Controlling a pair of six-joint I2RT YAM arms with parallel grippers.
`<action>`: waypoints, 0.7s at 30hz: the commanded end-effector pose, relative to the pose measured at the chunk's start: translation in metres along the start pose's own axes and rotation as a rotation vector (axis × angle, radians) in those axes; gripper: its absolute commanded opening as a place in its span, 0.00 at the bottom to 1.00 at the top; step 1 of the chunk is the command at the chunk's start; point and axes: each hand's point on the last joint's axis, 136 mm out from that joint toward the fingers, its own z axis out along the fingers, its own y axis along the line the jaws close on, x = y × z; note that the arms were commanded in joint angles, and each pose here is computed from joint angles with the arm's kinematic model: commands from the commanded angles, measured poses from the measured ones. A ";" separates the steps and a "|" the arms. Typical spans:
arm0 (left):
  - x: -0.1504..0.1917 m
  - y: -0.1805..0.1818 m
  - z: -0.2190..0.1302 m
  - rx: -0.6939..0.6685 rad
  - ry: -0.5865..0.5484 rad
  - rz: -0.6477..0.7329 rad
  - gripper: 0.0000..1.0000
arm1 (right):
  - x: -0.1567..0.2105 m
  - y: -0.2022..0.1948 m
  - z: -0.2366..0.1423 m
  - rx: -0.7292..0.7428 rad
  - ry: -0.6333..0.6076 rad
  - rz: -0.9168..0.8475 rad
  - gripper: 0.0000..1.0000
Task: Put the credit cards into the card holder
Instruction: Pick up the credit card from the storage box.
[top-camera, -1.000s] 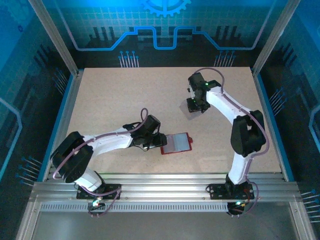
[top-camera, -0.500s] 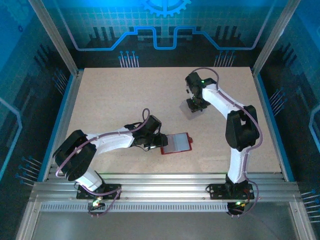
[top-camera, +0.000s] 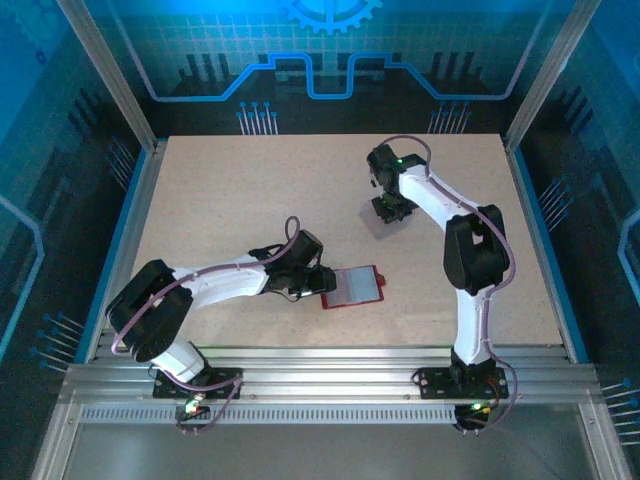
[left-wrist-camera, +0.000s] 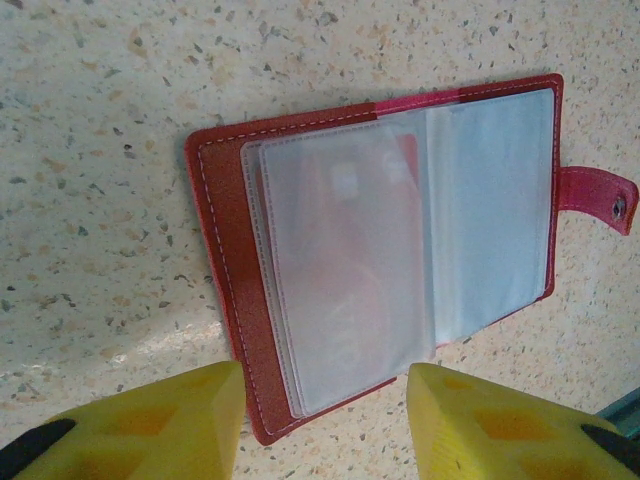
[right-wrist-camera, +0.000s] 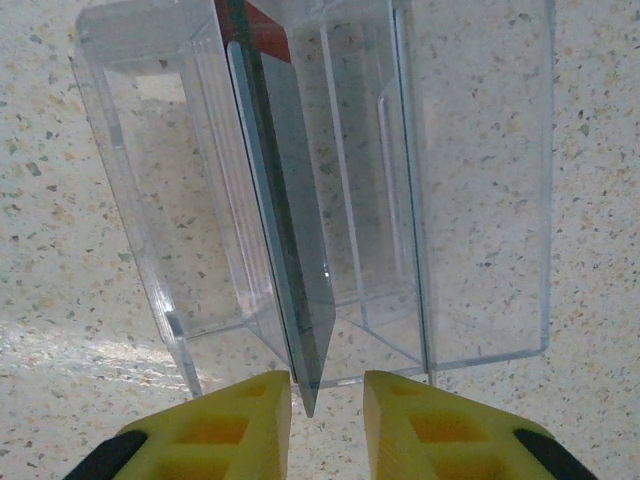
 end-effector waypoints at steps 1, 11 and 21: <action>-0.001 -0.003 -0.002 0.017 0.010 0.011 0.48 | 0.002 0.004 0.001 -0.014 0.023 -0.025 0.27; -0.001 0.000 -0.003 0.013 0.009 0.001 0.48 | 0.001 0.006 0.006 -0.018 0.037 -0.035 0.22; -0.003 0.000 -0.004 0.015 0.006 -0.004 0.47 | 0.004 0.006 0.005 -0.023 0.048 -0.036 0.18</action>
